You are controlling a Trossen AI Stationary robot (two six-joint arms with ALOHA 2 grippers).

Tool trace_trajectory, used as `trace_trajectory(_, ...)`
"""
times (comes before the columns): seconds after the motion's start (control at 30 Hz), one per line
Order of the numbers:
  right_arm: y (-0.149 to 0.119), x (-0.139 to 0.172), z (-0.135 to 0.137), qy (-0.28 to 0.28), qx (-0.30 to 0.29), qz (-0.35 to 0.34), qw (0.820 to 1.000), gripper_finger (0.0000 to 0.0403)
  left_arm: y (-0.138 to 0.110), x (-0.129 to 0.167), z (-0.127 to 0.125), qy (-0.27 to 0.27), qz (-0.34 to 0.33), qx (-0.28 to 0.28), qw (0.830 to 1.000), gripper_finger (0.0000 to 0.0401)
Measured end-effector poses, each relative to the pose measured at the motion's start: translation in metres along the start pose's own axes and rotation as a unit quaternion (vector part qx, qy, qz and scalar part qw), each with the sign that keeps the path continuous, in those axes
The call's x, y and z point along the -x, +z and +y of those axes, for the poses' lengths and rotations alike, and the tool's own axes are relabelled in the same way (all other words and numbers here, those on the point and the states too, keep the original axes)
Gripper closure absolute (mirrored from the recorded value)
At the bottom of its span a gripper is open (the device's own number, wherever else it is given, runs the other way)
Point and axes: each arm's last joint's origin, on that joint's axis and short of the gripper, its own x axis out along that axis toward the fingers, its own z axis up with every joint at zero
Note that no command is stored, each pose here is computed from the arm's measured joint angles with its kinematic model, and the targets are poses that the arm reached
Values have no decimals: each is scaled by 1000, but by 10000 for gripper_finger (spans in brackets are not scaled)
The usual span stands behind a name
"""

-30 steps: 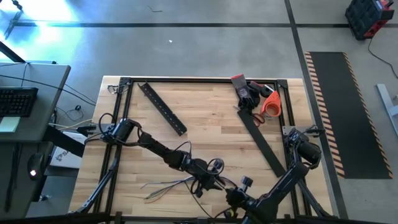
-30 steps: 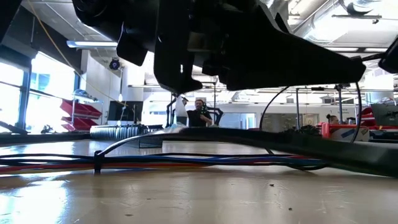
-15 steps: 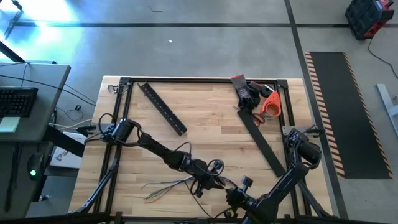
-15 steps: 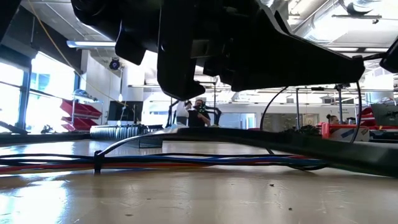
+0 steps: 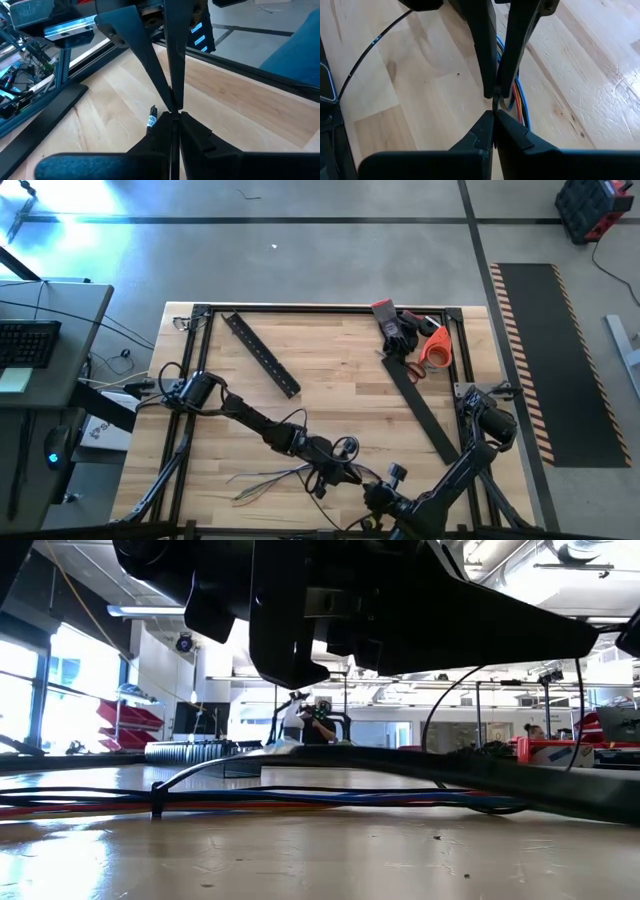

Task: Ziptie cables
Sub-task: Wrap the cable wires with the black zip tie

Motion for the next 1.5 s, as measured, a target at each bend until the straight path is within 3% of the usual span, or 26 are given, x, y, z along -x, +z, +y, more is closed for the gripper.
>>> trace_trajectory(0.2, -7, 6, 2, 10, -30, 12, 999, 403, -2, 0, 0, 1, 13, 1, 1000, 399)
trace_trajectory(0.53, -44, 39, 10, 49, -83, 20, 995, 403, -7, 1, 3, 2, 32, 6, 999, 400)
trace_trajectory(0.67, -52, 50, 15, 76, -43, -32, 996, 403, -7, 1, 2, 0, 32, 6, 999, 400)
trace_trajectory(0.83, -36, 42, 23, 80, 61, -106, 989, 389, -7, 1, 2, 0, 32, 7, 999, 400)
trace_trajectory(1.1, -5, 10, 11, 20, 148, -69, 986, 279, -7, 1, 2, -2, 31, 15, 999, 400)
trace_trajectory(1.27, 4, -6, 2, -7, 137, -24, 990, 251, -7, 1, 2, -3, 31, 19, 999, 400)
trace_trajectory(1.37, 5, -13, 0, -3, 136, 16, 991, 255, -8, 1, 2, -3, 33, 19, 999, 400)
trace_trajectory(1.5, 5, -15, 0, -9, 122, 11, 992, 272, -7, 1, 2, -3, 30, 19, 999, 400)
